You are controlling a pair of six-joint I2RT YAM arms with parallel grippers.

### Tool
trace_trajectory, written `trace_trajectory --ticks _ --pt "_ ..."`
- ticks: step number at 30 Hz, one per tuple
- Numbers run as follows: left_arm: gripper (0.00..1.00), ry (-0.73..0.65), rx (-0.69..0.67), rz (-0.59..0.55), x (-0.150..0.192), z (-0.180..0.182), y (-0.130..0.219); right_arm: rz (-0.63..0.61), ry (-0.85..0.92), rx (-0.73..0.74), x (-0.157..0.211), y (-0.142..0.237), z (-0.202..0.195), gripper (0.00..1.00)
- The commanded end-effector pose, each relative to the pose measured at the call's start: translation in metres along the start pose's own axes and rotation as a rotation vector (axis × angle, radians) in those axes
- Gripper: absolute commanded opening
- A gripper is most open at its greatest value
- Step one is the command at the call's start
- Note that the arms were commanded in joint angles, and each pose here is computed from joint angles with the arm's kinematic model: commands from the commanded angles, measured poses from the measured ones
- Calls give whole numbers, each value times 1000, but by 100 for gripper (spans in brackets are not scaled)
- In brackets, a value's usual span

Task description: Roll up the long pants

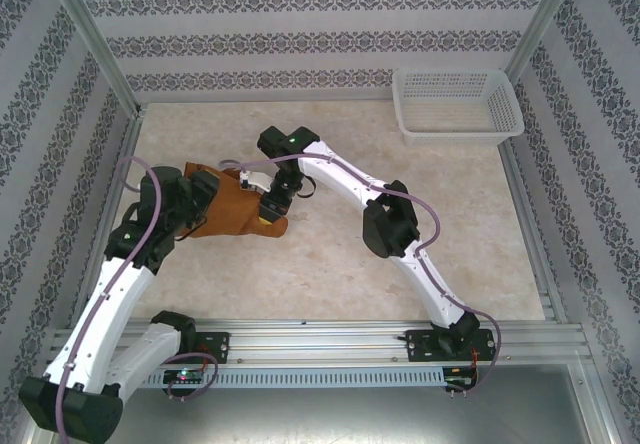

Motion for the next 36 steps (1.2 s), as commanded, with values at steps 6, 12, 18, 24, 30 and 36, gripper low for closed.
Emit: trace_trajectory --ticks 6,12,18,24,30,36 --pt "100 -27 -88 4 2 -4 0 -64 9 -22 -10 10 2 0" --pt "100 68 -233 25 8 14 1 -51 6 -16 -7 10 2 0" --pt "100 163 -295 13 19 25 10 -56 12 8 -6 11 2 0" --pt "100 199 -344 -88 16 41 -6 -55 12 3 -5 11 2 0" --pt "100 180 -474 -341 0 73 -35 -54 13 8 -3 13 5 0" --pt "100 116 -541 -547 -18 68 -52 -53 15 3 -3 18 12 0"
Point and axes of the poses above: each hand's point on the last joint's axis, 136 mm out from that joint toward the fingers, its own y axis back along the fingers, its own z axis along the line the jaws close on, x = y × z, the point moved 7 cm from there along y, back along the fingers, and after that the axes turned 10 degrees about y, right-handed, at the moved point
